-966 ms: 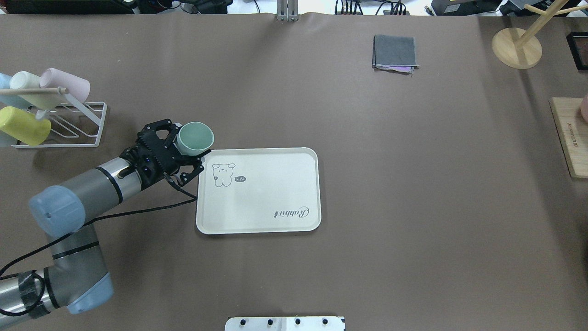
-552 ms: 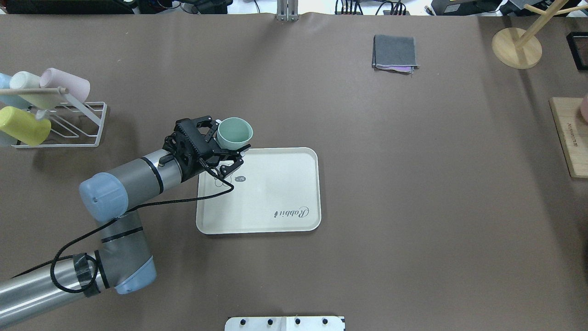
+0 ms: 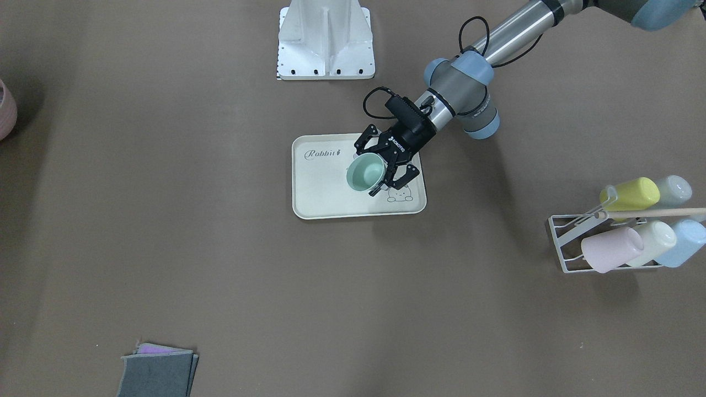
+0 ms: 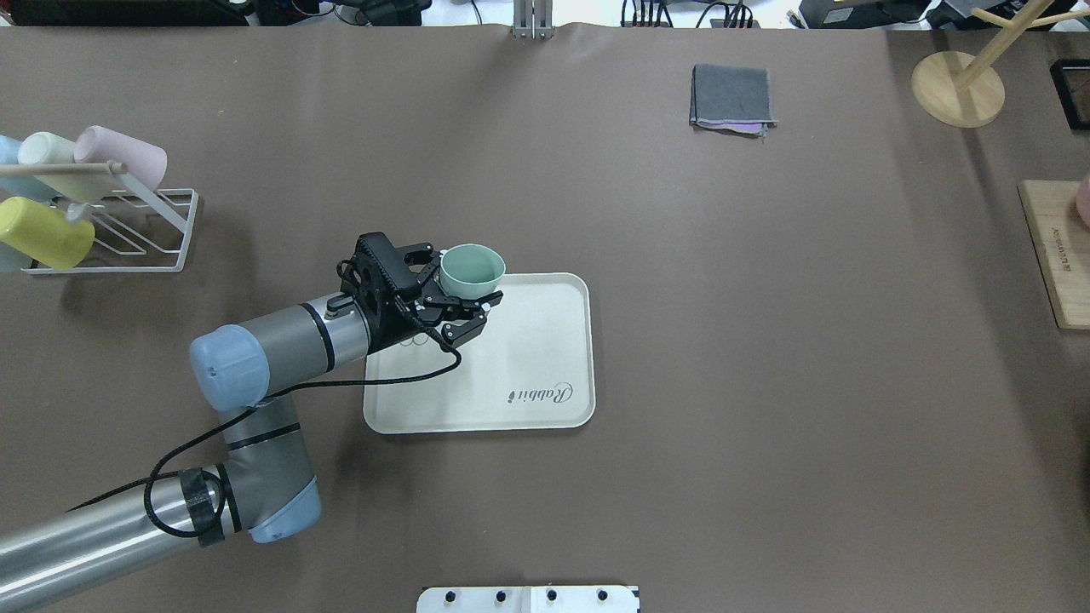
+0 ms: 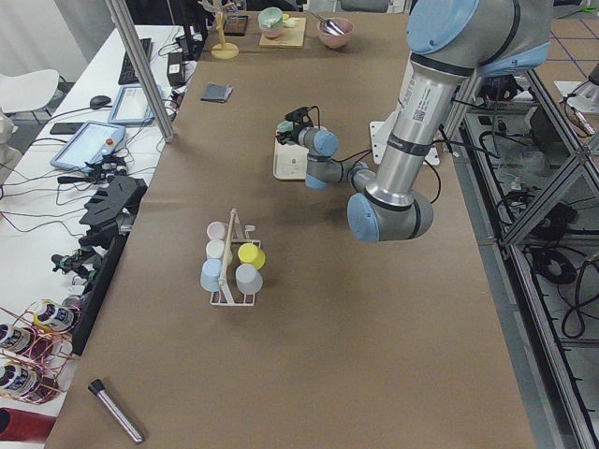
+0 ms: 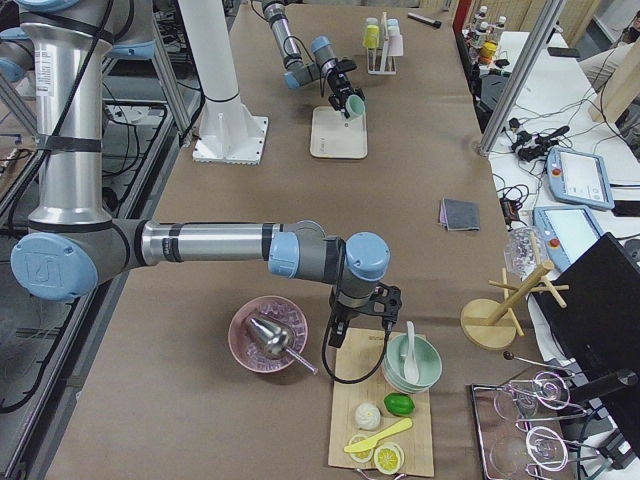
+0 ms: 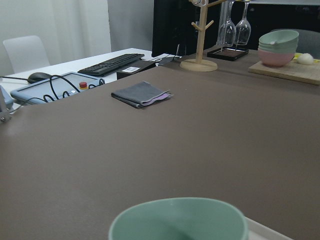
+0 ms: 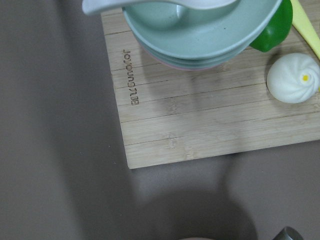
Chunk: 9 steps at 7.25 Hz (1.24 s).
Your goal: Pick up and place green cup on tray
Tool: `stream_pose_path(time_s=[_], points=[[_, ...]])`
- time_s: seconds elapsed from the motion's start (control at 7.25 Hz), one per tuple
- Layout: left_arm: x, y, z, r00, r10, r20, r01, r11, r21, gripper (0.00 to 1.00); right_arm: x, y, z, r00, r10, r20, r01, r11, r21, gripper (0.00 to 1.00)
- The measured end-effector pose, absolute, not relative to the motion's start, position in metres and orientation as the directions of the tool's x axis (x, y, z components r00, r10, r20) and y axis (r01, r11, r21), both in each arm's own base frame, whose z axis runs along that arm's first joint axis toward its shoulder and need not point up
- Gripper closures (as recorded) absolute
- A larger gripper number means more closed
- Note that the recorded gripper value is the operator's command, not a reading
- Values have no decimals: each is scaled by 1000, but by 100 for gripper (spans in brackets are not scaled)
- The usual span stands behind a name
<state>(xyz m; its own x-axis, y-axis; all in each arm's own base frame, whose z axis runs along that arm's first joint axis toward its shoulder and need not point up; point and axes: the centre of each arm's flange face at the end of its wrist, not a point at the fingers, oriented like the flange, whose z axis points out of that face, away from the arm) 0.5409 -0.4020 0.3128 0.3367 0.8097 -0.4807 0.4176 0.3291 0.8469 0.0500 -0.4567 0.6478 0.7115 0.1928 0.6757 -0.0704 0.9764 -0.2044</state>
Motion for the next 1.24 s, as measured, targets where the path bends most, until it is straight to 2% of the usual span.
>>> stream_pose_path(time_s=[0.28, 0.55, 0.69, 1.24], points=[[561, -393, 320, 300, 812, -501, 414, 363, 835, 100, 50, -456, 650, 712, 194, 675, -70, 976, -207, 0], [571, -392, 317, 303, 822, -482, 415, 341, 843, 100, 50, -455, 651, 711, 197, 675, -71, 975, -210, 0], [573, -392, 316, 308, 828, -469, 412, 329, 850, 92, 50, -455, 651, 711, 198, 675, -71, 975, -211, 0], [576, -391, 318, 330, 840, -431, 395, 292, 871, 27, 50, -456, 651, 710, 206, 673, -77, 973, -217, 0]])
